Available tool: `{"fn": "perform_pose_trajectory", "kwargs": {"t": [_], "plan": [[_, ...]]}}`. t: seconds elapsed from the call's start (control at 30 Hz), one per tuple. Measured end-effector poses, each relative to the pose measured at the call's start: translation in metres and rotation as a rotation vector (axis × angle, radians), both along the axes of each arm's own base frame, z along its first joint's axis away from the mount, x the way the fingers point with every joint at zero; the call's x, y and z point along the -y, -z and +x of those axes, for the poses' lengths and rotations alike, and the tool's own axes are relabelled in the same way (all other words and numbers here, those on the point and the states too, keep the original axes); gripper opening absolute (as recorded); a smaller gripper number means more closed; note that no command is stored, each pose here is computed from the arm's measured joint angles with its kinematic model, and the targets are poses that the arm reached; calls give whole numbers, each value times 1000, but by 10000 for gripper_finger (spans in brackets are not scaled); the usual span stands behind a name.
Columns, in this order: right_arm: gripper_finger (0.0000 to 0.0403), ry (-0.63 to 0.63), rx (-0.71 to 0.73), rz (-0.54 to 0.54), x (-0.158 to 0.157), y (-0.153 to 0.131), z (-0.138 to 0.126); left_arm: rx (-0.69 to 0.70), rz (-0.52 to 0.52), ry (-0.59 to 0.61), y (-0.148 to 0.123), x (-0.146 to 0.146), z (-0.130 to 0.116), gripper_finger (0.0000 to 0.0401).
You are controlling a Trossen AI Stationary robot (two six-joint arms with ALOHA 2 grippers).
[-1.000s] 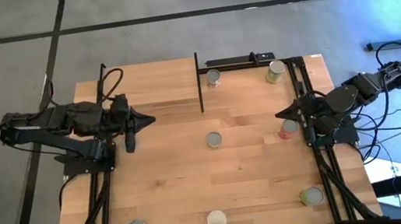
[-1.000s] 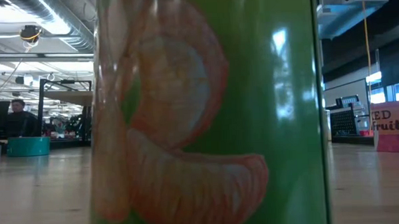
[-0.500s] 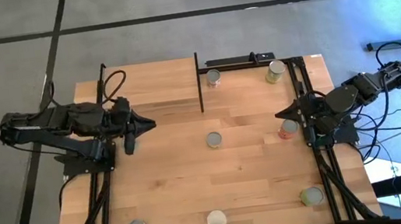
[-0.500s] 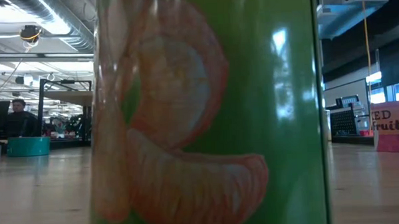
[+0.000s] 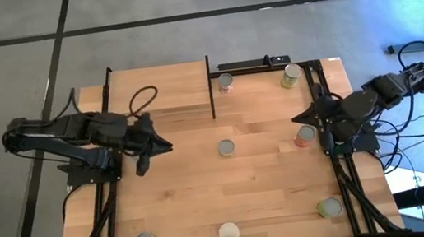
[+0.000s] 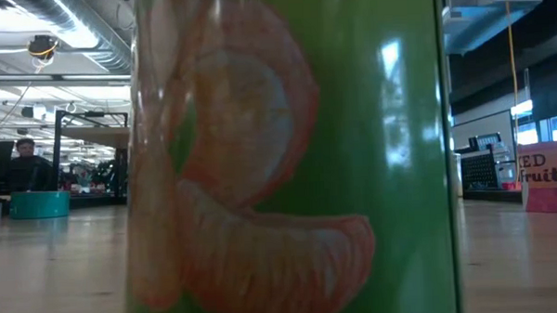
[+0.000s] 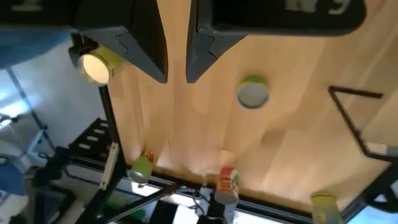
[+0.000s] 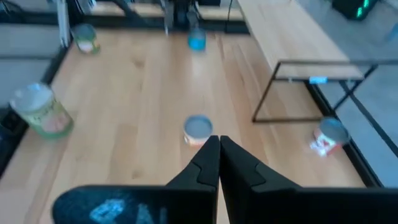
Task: Pick and place cans onto a shelf
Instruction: Put the canned oranges on the shelf
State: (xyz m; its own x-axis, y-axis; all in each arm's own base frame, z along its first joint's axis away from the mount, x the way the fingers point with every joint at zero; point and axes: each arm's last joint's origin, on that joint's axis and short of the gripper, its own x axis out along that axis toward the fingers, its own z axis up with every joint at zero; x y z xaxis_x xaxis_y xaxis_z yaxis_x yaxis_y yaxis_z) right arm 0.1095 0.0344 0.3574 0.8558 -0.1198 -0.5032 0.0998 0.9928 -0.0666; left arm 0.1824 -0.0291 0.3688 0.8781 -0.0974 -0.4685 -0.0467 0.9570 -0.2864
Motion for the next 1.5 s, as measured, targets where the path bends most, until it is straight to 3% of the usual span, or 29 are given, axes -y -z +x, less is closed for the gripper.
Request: {"fn": "perform_pose_trajectory", "kwargs": {"t": [0.2,0.37,0.5,0.6,0.73,1.03,1.33,1.5], "plan": [[13,-9,-80,-1,-4,-13,6,-82,14,69,14,8,18,52],[13,-37,-88,-41,-6,-19,12,-163,48,201,32,28,38,48],[13,-96,-109,-93,-8,-18,15,-136,60,243,42,49,59,49],[13,-102,-112,-97,-9,-18,15,-55,9,270,47,70,77,49],[13,-123,-119,-92,-9,-18,15,18,-76,263,57,96,98,47],[13,-141,-120,-96,-11,-18,18,-31,-13,232,99,140,115,46],[13,-139,-103,-90,-12,-19,20,-54,-30,192,129,163,126,46],[13,-139,-103,-90,-12,-19,21,-91,-113,130,141,167,130,46]]}}
